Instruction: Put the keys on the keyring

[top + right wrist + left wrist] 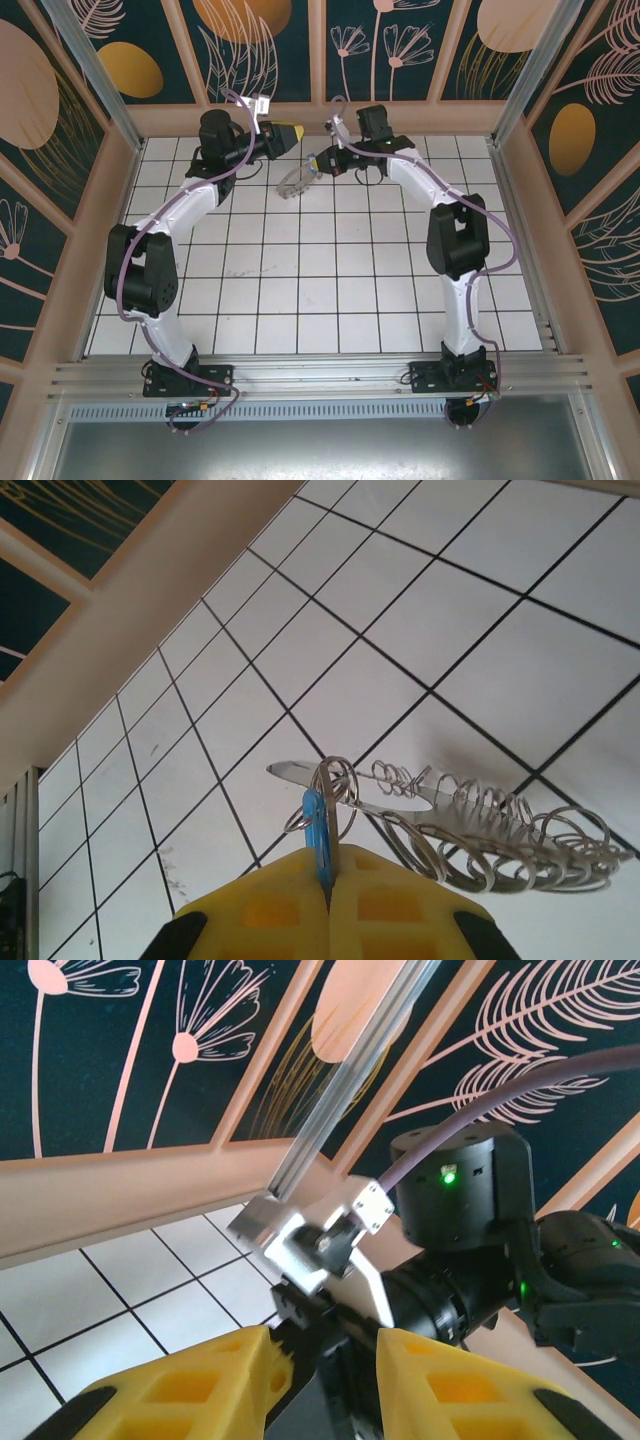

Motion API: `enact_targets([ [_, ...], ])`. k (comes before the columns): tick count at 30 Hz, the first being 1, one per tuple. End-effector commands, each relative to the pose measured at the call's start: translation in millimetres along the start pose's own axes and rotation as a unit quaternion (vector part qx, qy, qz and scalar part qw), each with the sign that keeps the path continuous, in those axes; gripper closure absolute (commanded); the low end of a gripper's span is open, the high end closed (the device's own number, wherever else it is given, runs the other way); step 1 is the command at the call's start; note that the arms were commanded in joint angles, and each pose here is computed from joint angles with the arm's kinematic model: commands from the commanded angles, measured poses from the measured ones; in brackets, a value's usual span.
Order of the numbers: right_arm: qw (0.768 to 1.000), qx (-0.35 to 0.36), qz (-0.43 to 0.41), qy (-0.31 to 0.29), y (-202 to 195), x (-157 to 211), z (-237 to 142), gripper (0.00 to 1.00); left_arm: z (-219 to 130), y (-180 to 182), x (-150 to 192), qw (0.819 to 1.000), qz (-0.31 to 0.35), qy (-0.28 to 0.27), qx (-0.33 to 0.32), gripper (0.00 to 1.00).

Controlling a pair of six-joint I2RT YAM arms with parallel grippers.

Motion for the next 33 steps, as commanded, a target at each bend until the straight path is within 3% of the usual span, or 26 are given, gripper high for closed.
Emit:
enact_targets([
  [1,0.999,-0.028,-0.005,0.014,18.4,15.8,20.7,1.0,-9.1,-7.1,-16.2,1.0,0.012,-0.015,-0.001,0.67],
  [17,0.991,-0.031,0.076,0.104,30.5,152.7,52.9,1.0,-11.8,-11.0,-13.8,1.0,-0.003,-0.023,0.007,0.66],
  [29,0.983,-0.04,0.101,0.146,45.5,207.3,65.3,1.0,-12.9,-12.8,-14.2,0.999,-0.018,-0.032,0.016,0.66],
  [30,0.982,-0.042,0.101,0.152,47.6,212.2,66.8,0.99,-12.3,-13.2,-14.1,0.999,-0.019,-0.032,0.016,0.66],
  [33,0.98,-0.052,0.097,0.166,58.3,223.2,69.8,0.81,-12.0,-13.1,-13.6,0.999,-0.021,-0.033,0.019,0.66],
])
Point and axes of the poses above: each hand's point on the last joint's axis, 136 mm out from that joint toward the fingers, its own z axis out along the fingers, its own y axis along the line the jaws close on, x = y × z, the point moved 3 cm from there along -z, back along the fingers, and after that the axes turned 13 degrees about z, right-handed, at the moved point
